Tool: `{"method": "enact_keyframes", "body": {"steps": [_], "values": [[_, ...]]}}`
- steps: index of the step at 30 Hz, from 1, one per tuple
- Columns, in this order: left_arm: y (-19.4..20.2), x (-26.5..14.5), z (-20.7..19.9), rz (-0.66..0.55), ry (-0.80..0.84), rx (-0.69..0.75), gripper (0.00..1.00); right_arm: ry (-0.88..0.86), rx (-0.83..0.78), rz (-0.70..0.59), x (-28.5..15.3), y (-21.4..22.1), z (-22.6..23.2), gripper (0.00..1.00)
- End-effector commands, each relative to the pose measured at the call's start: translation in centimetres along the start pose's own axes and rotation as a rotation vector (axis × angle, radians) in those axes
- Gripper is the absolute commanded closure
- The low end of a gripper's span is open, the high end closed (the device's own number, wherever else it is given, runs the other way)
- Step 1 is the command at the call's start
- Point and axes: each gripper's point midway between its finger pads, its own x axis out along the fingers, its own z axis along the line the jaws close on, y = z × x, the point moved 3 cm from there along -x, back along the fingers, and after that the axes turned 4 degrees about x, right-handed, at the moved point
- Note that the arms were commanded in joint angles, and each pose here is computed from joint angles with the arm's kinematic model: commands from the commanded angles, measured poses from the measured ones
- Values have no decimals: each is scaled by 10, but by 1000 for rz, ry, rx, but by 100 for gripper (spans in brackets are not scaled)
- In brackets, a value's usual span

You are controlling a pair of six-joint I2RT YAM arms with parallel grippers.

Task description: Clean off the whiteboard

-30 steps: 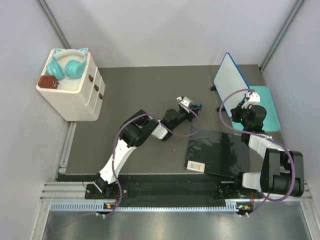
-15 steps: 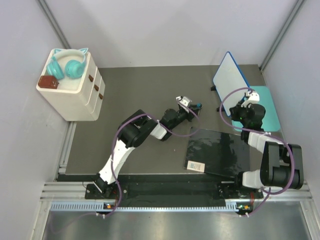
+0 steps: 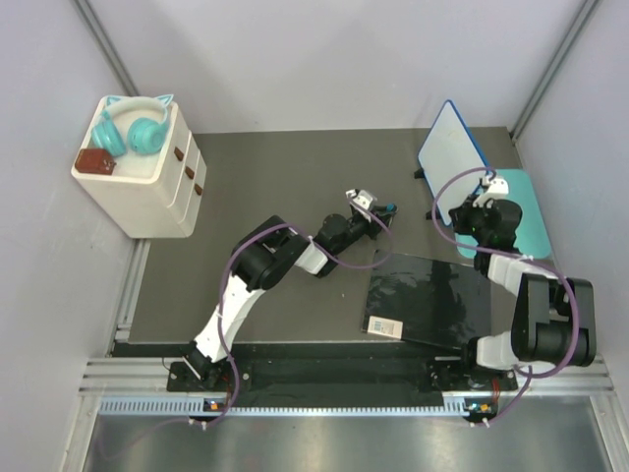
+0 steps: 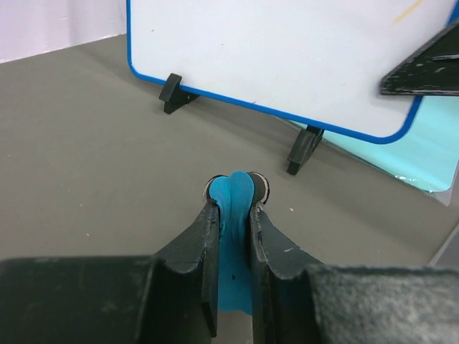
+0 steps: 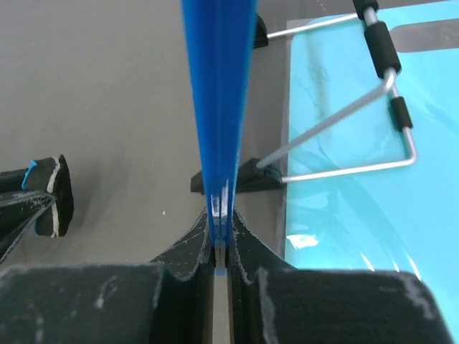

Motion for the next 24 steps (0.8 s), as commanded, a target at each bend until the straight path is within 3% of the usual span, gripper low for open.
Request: {"method": "enact_keyframes", "body": {"steps": [1, 4, 13, 24], "values": [[-107, 5, -14, -349, 59, 50, 100, -49, 77, 253, 3, 43, 7, 100], [-107, 3, -14, -345, 57, 51, 100, -34, 113, 330, 8, 58, 3, 100], [-105, -1, -15, -338, 55, 52, 100, 77, 126, 353, 6, 59, -11, 100], [-110, 0, -14, -344, 53, 47, 100, 145, 161, 528, -6, 81, -16, 100]]}}
